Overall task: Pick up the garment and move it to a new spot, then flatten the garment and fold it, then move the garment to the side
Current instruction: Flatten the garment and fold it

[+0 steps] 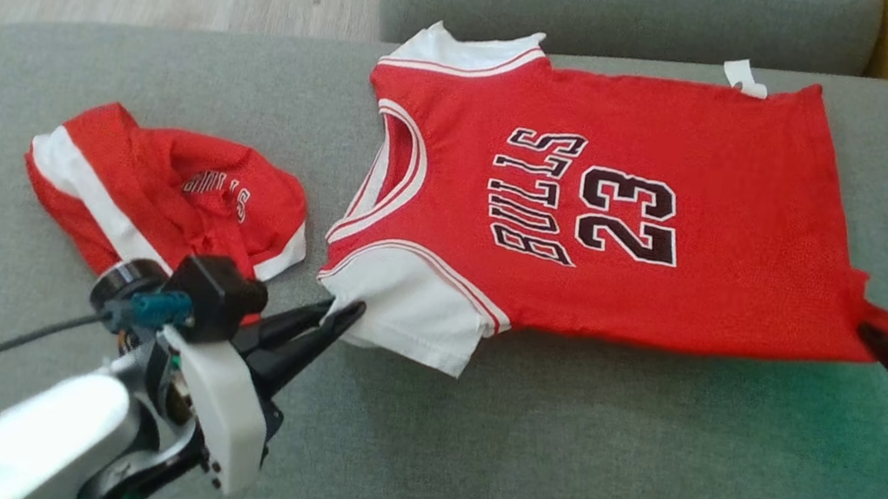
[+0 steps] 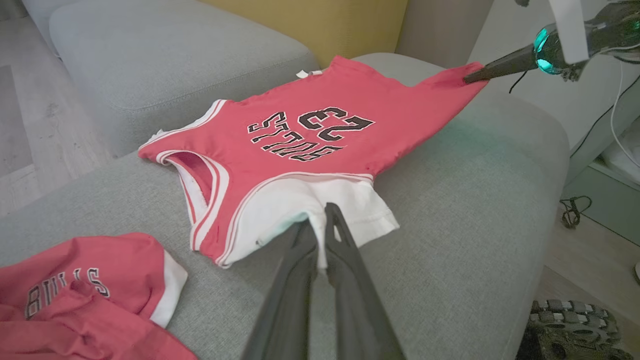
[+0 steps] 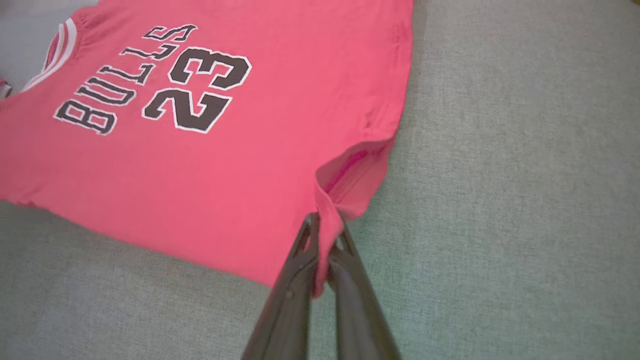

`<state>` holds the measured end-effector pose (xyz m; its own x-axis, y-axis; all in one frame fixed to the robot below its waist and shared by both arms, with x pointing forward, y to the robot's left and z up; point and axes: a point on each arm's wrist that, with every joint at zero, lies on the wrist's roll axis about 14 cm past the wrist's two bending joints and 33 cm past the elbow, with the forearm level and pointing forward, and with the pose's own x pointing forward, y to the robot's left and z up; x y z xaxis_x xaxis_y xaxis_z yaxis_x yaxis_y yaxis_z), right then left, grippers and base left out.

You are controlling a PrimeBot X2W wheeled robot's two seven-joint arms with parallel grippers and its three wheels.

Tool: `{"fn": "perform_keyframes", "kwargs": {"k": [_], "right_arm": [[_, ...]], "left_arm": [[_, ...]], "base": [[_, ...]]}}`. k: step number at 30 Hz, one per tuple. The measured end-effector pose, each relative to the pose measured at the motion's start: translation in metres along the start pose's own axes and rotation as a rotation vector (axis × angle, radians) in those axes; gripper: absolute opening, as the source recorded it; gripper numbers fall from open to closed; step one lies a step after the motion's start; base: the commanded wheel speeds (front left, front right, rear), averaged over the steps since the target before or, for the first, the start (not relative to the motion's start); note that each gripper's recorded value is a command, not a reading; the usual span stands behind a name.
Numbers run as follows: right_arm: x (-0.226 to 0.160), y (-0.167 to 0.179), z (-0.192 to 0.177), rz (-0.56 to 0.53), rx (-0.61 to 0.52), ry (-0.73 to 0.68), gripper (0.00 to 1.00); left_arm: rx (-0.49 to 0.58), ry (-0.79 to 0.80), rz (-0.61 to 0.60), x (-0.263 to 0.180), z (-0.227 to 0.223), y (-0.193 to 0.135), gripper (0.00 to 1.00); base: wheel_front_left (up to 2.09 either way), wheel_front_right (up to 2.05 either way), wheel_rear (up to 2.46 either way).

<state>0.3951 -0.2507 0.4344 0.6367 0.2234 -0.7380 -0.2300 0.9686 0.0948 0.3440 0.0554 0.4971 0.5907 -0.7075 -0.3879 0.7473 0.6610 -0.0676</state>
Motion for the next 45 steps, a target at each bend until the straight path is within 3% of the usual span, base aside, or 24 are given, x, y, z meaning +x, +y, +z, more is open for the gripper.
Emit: {"fn": "perform_keyframes", "kwargs": {"k": [22, 36, 37, 38, 39, 42, 45], "right_arm": [[0.047, -0.012, 0.042, -0.034, 0.128, -0.074, 0.0], [0.069, -0.02, 0.054, -0.067, 0.142, -0.097, 0.0], [0.071, -0.023, 0.056, -0.076, 0.143, -0.107, 0.0], [0.072, -0.027, 0.059, -0.087, 0.146, -0.124, 0.38], [0.073, -0.031, 0.063, -0.1, 0.144, -0.15, 1.0], [0.074, -0.035, 0.085, -0.114, 0.156, -0.255, 1.0], [0.066, -0.041, 0.116, -0.138, 0.143, -0.427, 1.0]], "left_arm": [[0.063, 0.112, 0.138, 0.074, 0.004, 0.102, 0.0], [0.113, 0.137, 0.16, 0.114, 0.003, 0.129, 0.0], [0.112, 0.13, 0.163, 0.118, 0.003, 0.131, 0.11], [0.11, 0.119, 0.17, 0.122, 0.004, 0.133, 0.83], [0.11, 0.102, 0.178, 0.125, 0.007, 0.135, 1.0], [0.097, 0.018, 0.231, 0.134, 0.022, 0.144, 1.0], [0.093, -0.117, 0.36, 0.13, 0.048, 0.166, 1.0]], "base": [[0.0, 0.0, 0.0], [0.0, 0.0, 0.0], [0.0, 0.0, 0.0], [0.0, 0.0, 0.0], [0.0, 0.0, 0.0], [0.0, 0.0, 0.0], [0.0, 0.0, 0.0]]}}
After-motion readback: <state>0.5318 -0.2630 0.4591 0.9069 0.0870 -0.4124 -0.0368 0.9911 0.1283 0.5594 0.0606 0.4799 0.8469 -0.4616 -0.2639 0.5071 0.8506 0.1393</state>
